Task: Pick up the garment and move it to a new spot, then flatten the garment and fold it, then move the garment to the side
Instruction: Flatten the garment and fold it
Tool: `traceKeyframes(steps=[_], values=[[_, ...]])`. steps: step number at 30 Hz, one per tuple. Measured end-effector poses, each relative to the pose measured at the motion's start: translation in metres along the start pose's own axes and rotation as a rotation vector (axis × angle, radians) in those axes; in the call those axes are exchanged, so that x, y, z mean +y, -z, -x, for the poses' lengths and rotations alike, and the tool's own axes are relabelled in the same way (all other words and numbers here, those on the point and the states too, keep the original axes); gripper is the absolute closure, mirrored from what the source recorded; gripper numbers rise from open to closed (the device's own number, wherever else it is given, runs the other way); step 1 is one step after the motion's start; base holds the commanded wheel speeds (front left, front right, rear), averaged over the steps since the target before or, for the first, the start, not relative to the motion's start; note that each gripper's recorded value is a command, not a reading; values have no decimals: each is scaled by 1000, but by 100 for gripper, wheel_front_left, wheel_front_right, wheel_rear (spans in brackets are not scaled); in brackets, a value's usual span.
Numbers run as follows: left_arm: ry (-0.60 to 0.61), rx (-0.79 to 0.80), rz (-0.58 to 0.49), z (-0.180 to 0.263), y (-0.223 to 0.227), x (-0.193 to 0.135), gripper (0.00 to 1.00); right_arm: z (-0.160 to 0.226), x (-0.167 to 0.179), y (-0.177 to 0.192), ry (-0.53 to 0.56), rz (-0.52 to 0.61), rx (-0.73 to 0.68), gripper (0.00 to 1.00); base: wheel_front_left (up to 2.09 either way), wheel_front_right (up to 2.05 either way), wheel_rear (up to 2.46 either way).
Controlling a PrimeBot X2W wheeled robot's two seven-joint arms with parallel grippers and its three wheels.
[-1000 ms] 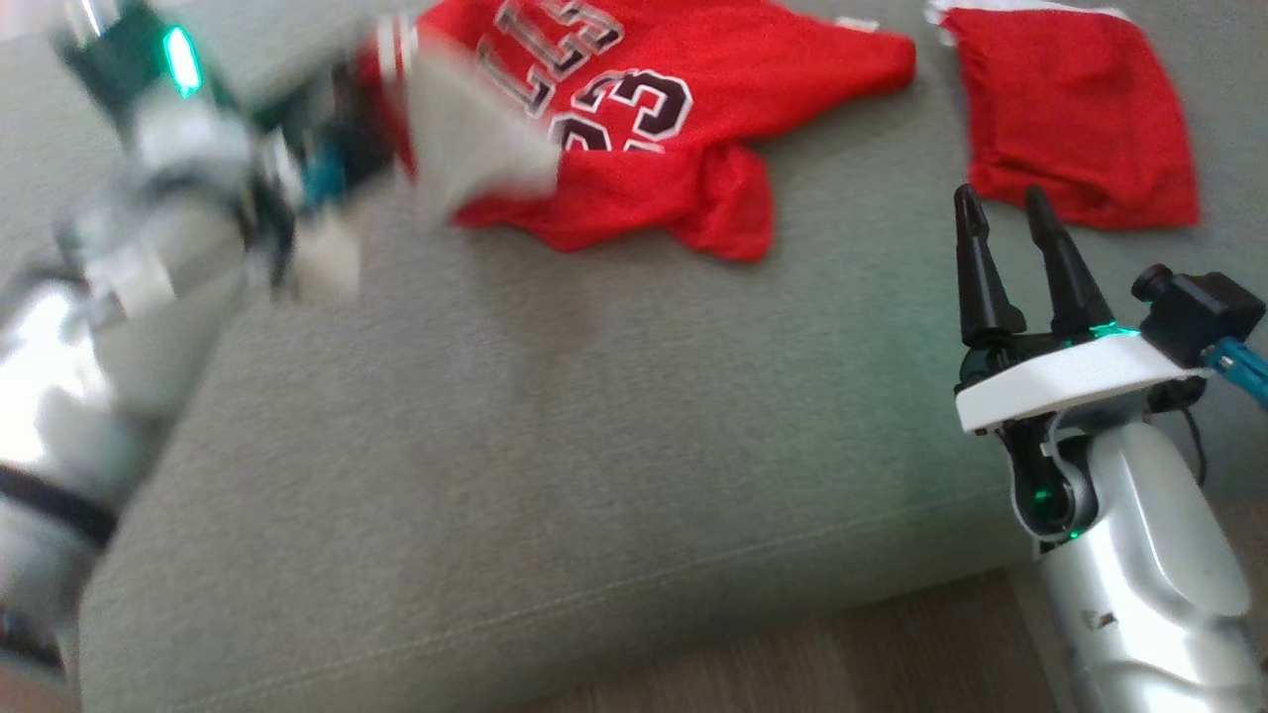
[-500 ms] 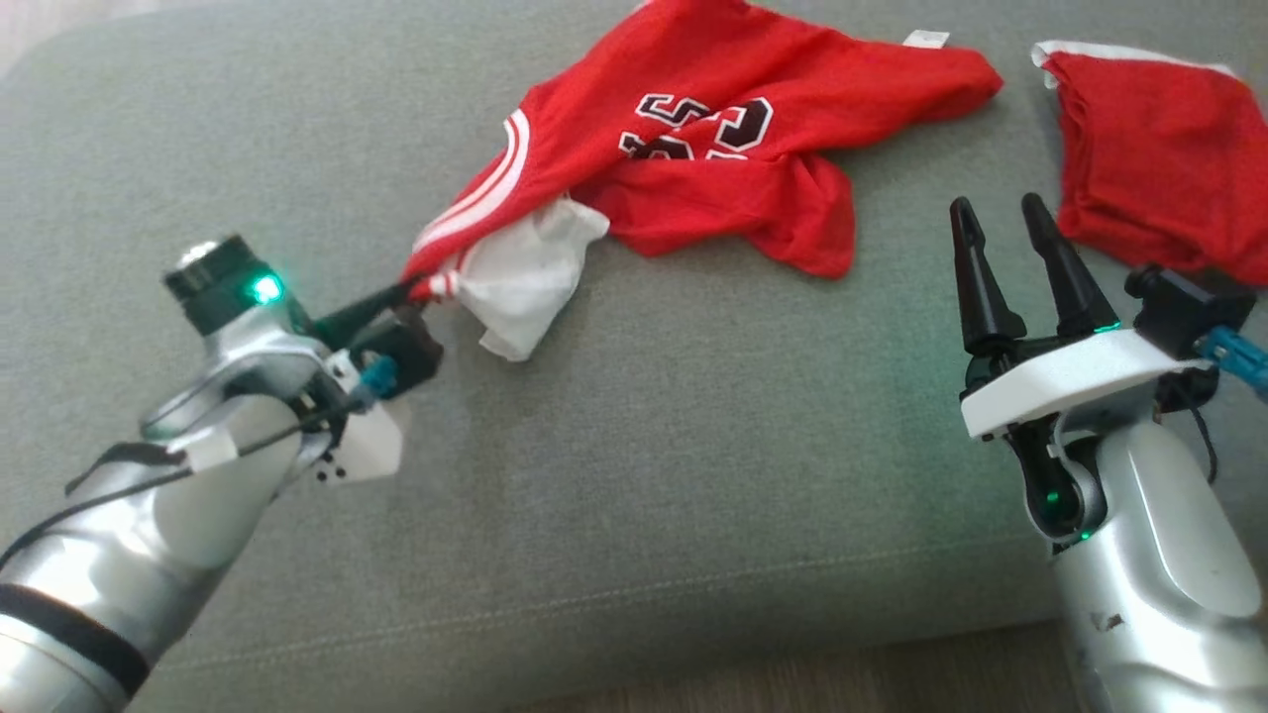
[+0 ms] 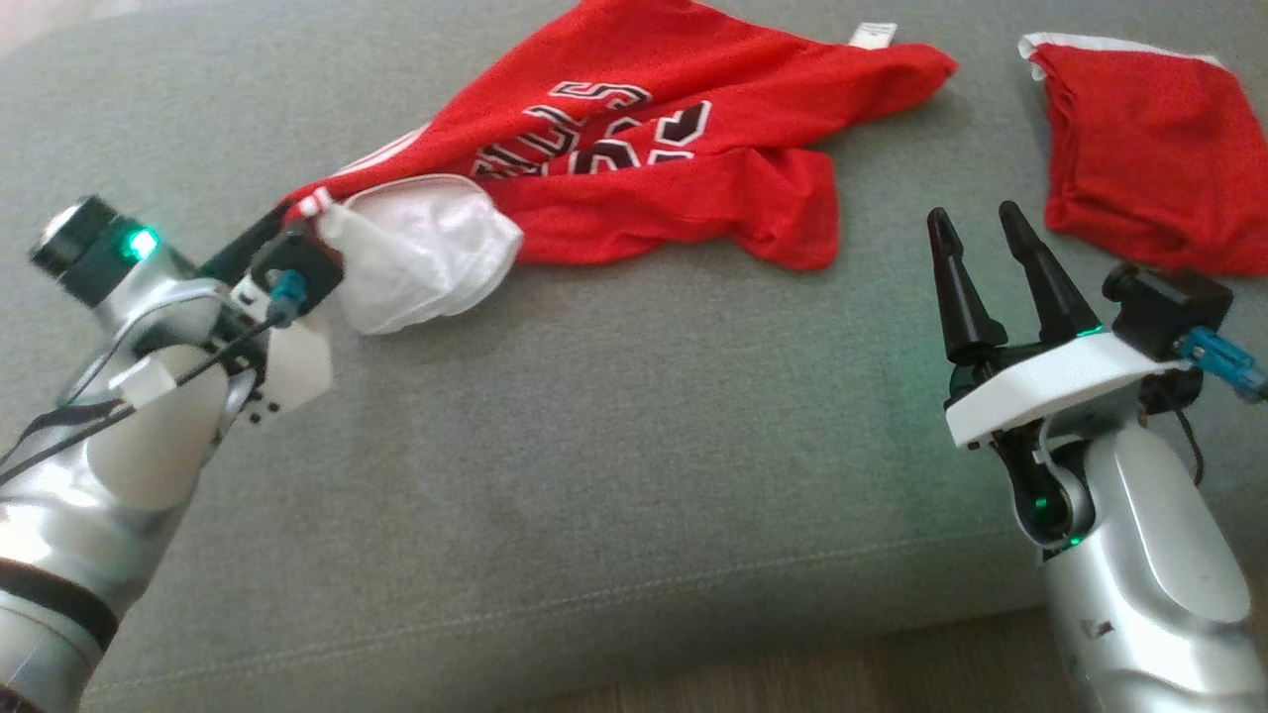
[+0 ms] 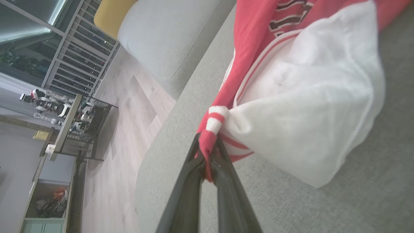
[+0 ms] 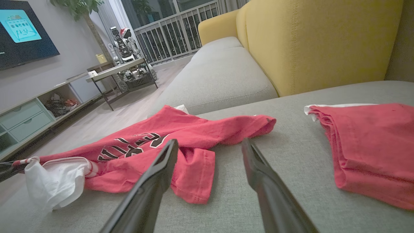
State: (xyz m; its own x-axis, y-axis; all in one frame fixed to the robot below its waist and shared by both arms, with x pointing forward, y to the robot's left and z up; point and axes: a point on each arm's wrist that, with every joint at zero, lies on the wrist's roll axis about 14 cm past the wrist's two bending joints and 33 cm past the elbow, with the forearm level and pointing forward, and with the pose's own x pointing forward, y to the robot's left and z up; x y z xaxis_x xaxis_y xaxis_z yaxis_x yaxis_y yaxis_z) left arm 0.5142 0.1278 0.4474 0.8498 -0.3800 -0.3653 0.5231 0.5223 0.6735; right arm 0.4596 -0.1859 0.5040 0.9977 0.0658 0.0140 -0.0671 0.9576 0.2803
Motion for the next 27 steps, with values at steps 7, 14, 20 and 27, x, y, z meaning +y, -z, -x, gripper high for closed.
traceKeyframes(steps=[7,14,20,27], values=[[-17,99,44,-9,25,1,0,5,-10,5,27,1,14,0,0,0,0],[-169,55,182,-9,12,28,0,8,-9,4,30,-4,5,0,0,0,0],[-348,-75,371,10,-12,65,0,13,-4,7,22,-18,11,0,0,0,0],[-456,-175,688,64,-13,40,0,18,10,10,-4,-43,6,0,0,0,0]])
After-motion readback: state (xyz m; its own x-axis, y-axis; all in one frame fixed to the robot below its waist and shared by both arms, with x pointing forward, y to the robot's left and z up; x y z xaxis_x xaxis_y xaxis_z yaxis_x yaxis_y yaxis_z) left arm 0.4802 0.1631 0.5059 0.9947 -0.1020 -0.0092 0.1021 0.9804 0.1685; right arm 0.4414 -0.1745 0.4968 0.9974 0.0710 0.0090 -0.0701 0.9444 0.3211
